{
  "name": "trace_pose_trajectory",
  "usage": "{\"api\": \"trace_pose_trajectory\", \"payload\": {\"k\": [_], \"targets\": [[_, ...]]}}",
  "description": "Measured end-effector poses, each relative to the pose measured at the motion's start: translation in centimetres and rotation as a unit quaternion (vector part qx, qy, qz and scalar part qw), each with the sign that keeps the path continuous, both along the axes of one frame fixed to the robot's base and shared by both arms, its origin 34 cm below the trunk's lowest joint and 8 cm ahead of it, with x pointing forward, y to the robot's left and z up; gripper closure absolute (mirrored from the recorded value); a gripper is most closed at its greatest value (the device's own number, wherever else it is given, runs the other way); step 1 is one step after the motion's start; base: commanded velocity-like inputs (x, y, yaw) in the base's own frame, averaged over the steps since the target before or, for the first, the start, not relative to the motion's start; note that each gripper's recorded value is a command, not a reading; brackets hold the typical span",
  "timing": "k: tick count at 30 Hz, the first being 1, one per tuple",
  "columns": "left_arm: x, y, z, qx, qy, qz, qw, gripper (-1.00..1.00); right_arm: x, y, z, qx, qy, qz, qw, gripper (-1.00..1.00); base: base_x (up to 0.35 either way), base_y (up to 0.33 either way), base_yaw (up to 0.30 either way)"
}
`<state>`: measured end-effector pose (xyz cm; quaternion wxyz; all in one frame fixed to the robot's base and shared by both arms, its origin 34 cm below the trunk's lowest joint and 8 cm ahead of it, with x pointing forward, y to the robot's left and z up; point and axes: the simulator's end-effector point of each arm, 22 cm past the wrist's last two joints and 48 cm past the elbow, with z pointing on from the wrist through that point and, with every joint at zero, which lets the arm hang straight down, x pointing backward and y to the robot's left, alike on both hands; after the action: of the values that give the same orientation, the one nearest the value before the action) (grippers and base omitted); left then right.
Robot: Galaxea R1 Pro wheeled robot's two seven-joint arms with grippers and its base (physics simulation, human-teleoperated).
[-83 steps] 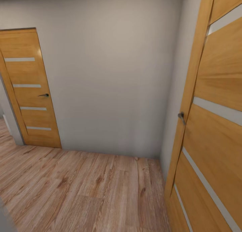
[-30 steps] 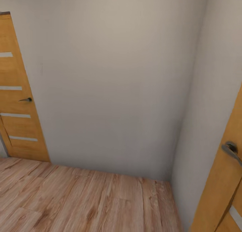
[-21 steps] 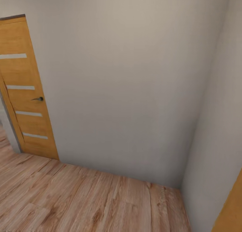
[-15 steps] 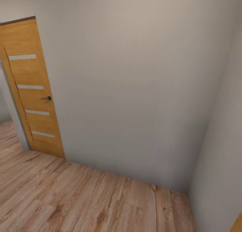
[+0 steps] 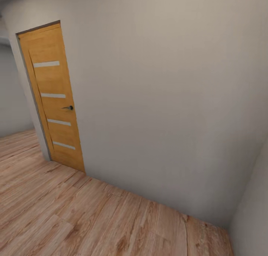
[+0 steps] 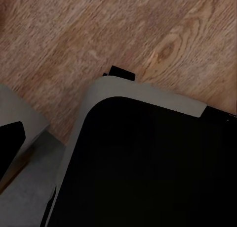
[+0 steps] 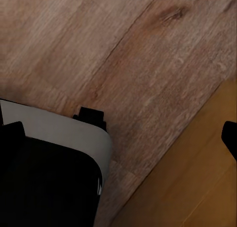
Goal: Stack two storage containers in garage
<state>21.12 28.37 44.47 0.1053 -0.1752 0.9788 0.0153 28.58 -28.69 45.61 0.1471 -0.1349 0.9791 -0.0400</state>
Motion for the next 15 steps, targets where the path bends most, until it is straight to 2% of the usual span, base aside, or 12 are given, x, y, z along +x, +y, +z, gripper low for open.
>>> {"api": "trace_pose_trajectory", "payload": {"k": [15], "targets": [[0.0,0.0,0.0,0.0,0.0,0.001,1.0,-1.0,-0.01,0.12,-0.01,0.002,0.0,0.0,1.0,-1.0,0.237,0.0,0.007]]}}
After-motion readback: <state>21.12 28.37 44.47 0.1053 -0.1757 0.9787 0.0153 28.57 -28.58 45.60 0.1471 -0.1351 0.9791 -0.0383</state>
